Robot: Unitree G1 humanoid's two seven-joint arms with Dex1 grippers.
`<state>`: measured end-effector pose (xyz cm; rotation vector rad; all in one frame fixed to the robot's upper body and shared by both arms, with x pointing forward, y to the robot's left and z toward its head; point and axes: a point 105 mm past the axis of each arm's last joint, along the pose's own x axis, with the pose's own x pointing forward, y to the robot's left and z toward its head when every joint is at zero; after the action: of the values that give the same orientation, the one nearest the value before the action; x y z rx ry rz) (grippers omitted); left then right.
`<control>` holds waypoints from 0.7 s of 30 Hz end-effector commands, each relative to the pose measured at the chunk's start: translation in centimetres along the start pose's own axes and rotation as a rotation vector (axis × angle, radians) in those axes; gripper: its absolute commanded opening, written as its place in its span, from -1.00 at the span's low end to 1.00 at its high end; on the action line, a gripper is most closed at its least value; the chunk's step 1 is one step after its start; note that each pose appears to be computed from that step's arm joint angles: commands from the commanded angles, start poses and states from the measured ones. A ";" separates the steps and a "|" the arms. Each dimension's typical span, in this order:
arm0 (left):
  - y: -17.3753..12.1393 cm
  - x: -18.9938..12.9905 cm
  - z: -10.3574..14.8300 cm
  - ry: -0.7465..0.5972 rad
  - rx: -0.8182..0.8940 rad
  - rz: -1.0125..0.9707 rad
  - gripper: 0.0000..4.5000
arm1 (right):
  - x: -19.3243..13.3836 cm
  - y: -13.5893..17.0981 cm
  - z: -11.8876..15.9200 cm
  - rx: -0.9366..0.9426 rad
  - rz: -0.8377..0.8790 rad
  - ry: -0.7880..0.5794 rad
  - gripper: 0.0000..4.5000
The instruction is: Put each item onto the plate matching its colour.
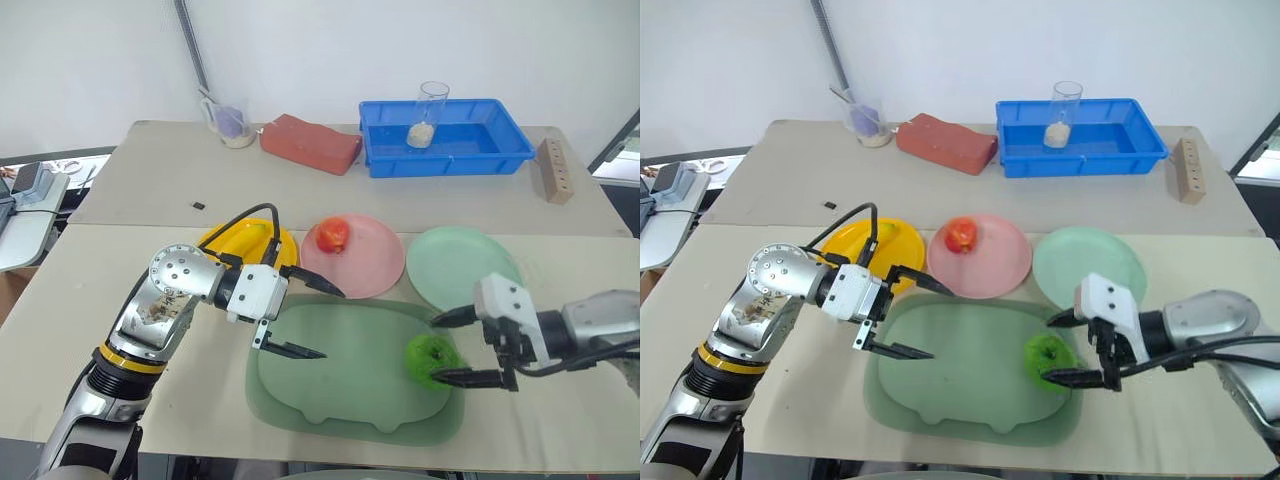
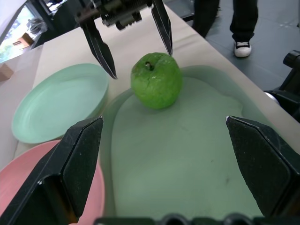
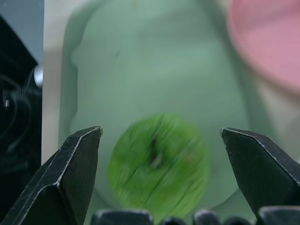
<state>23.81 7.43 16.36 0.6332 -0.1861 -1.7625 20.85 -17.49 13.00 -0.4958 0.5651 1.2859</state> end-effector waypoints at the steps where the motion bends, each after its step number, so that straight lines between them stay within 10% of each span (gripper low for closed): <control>1: -0.2 0.1 0.8 -0.011 0.036 -0.002 0.97 | -0.1 -0.2 0.1 -0.066 -0.018 0.016 1.00; 11: -0.2 0.4 0.9 -0.021 0.041 -0.002 0.97 | 1.2 -0.6 -0.2 -0.080 -0.033 0.005 1.00; 16: 0.0 0.4 1.0 -0.029 0.036 0.009 1.00 | 0.8 -0.5 0.1 -0.070 -0.026 -0.004 0.38; 21: 0.6 0.2 1.0 -0.030 0.029 0.037 1.00 | -0.2 -1.4 1.0 -0.049 -0.062 -0.039 0.27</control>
<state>23.72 7.09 16.40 0.6214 -0.1987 -1.7480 21.75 -17.15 12.24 -0.5134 0.5365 1.2705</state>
